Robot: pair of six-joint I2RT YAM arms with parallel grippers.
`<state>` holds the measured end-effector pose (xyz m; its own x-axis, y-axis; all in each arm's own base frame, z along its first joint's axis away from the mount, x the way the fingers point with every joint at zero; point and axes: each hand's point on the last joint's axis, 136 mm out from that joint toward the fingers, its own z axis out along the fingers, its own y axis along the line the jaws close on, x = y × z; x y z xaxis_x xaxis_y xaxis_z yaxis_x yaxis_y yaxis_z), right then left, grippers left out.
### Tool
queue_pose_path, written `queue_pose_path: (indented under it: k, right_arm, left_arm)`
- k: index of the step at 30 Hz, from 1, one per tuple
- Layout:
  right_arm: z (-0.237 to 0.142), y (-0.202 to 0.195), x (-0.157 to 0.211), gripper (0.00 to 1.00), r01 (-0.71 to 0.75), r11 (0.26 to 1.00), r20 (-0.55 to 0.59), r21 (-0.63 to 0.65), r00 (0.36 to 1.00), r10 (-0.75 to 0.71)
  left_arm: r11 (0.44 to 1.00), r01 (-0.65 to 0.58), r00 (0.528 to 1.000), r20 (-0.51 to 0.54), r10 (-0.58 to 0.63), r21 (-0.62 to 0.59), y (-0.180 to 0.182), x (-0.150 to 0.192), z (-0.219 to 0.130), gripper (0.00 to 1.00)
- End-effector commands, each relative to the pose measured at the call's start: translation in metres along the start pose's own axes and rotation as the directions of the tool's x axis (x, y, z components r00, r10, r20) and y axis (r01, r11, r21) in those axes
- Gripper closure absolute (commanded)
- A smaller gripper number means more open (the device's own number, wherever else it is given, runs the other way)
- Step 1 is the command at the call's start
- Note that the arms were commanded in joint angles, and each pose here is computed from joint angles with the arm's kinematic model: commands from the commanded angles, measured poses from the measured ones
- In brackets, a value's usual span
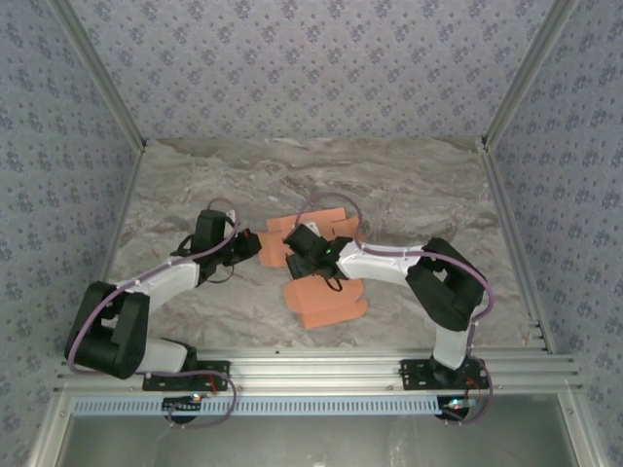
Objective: Fold the paper box
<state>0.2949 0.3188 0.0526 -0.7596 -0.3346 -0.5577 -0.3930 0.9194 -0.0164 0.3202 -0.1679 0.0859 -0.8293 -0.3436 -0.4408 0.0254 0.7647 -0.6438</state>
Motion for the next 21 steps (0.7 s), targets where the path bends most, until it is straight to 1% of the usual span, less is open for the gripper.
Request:
queue_pose_path:
  k: [1,5,9,11,13,14,15,17,19,20,21]
  right_arm:
    - [-0.002,-0.018,0.013,0.17,-0.008,0.998,-0.031,0.063,0.999,0.010]
    - [-0.012,-0.015,0.007,0.17,-0.037,0.999,-0.028,0.021,0.999,0.038]
    - [-0.041,-0.003,-0.018,0.18,-0.104,0.984,0.004,-0.147,0.994,0.106]
    - [-0.056,-0.006,-0.034,0.18,-0.158,0.967,0.006,-0.199,0.987,0.162]
    - [-0.068,-0.020,-0.047,0.21,-0.256,0.943,-0.012,-0.215,0.966,0.259]
    - [-0.069,-0.028,-0.047,0.21,-0.313,0.927,-0.036,-0.206,0.949,0.313]
    - [-0.077,-0.038,-0.060,0.20,-0.404,0.891,-0.043,-0.208,0.913,0.405]
    - [-0.082,-0.055,-0.065,0.17,-0.558,0.808,-0.077,-0.190,0.829,0.555]
    - [-0.084,-0.064,-0.073,0.15,-0.711,0.675,-0.101,-0.196,0.699,0.708]
    - [-0.084,-0.067,-0.075,0.14,-0.776,0.604,-0.113,-0.181,0.626,0.771]
    - [-0.085,-0.067,-0.077,0.14,-0.840,0.515,-0.127,-0.169,0.537,0.834]
  left_arm:
    - [0.998,-0.056,0.996,0.066,0.055,0.012,-0.005,-0.012,-0.001,1.00]
    - [0.995,-0.094,0.993,0.078,0.091,0.031,-0.013,-0.008,0.001,1.00]
    - [0.988,-0.148,0.983,0.112,0.144,0.033,-0.025,-0.004,0.000,1.00]
    - [0.987,-0.159,0.979,0.135,0.154,0.029,-0.028,-0.005,-0.001,1.00]
    - [0.986,-0.167,0.973,0.169,0.160,0.025,-0.030,-0.009,-0.005,1.00]
    - [0.985,-0.171,0.970,0.181,0.164,0.022,-0.031,-0.011,-0.006,1.00]
    - [0.984,-0.177,0.966,0.196,0.170,0.022,-0.032,-0.012,-0.008,1.00]
    - [0.982,-0.188,0.957,0.226,0.180,0.013,-0.033,-0.013,-0.011,1.00]
    - [0.980,-0.200,0.945,0.265,0.192,0.003,-0.034,-0.013,-0.014,1.00]
    - [0.978,-0.206,0.940,0.279,0.198,0.002,-0.035,-0.012,-0.015,1.00]
    - [0.976,-0.217,0.934,0.292,0.207,0.001,-0.036,-0.011,-0.016,1.00]
